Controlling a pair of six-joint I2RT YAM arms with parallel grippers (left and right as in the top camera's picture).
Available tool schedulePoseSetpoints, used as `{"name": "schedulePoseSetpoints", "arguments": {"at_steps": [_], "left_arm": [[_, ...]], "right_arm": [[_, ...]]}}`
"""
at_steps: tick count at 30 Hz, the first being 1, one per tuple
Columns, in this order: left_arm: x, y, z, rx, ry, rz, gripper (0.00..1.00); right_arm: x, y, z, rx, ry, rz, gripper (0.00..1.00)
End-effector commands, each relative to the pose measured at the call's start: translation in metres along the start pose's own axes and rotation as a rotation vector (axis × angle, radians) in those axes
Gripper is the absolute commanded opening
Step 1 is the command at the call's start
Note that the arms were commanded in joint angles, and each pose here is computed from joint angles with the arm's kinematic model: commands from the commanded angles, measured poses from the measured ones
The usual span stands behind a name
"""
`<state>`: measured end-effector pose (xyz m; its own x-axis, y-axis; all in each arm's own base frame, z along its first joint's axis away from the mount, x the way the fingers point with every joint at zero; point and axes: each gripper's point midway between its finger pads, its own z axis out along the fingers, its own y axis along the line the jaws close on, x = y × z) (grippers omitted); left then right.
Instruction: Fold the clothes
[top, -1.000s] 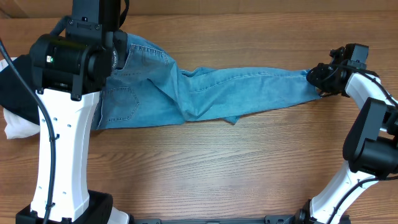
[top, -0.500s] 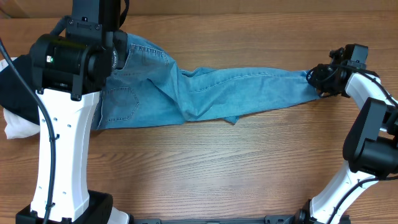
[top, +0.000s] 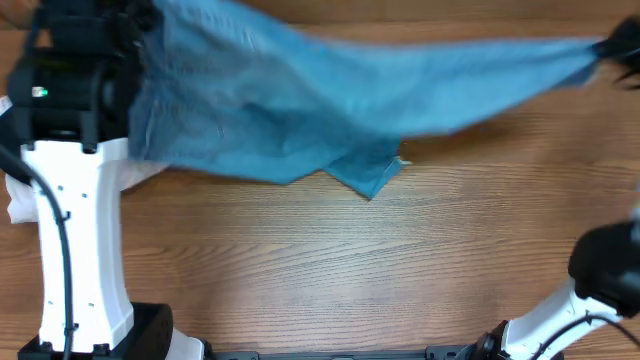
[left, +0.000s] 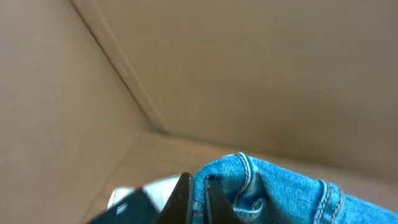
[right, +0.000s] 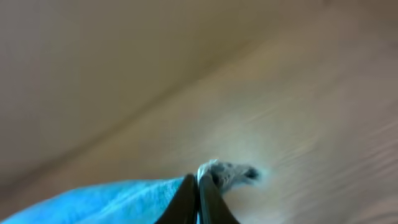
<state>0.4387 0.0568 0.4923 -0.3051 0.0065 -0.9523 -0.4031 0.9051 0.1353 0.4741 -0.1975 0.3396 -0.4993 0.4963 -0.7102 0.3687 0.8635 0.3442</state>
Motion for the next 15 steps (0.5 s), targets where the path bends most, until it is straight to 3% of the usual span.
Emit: {"name": "schedulePoseSetpoints", "arguments": {"at_steps": [1,8,15], "left_arm": [[-0.064,0.021,-0.031,0.072,-0.209,-0.198,0.04],[-0.130,0.031,-0.072,0.176,-0.453,-0.353,0.04],[-0.099,0.032,-0.069,0.151,-0.312,-0.292,0.04]], "right_arm": [[-0.046,0.016,-0.072,-0.012,-0.167,0.010,0.04],[-0.062,0.017,-0.124,-0.002,-0.242,0.052,0.04],[-0.036,0.030,-0.117,-0.060,-0.130,0.064,0.04]]}}
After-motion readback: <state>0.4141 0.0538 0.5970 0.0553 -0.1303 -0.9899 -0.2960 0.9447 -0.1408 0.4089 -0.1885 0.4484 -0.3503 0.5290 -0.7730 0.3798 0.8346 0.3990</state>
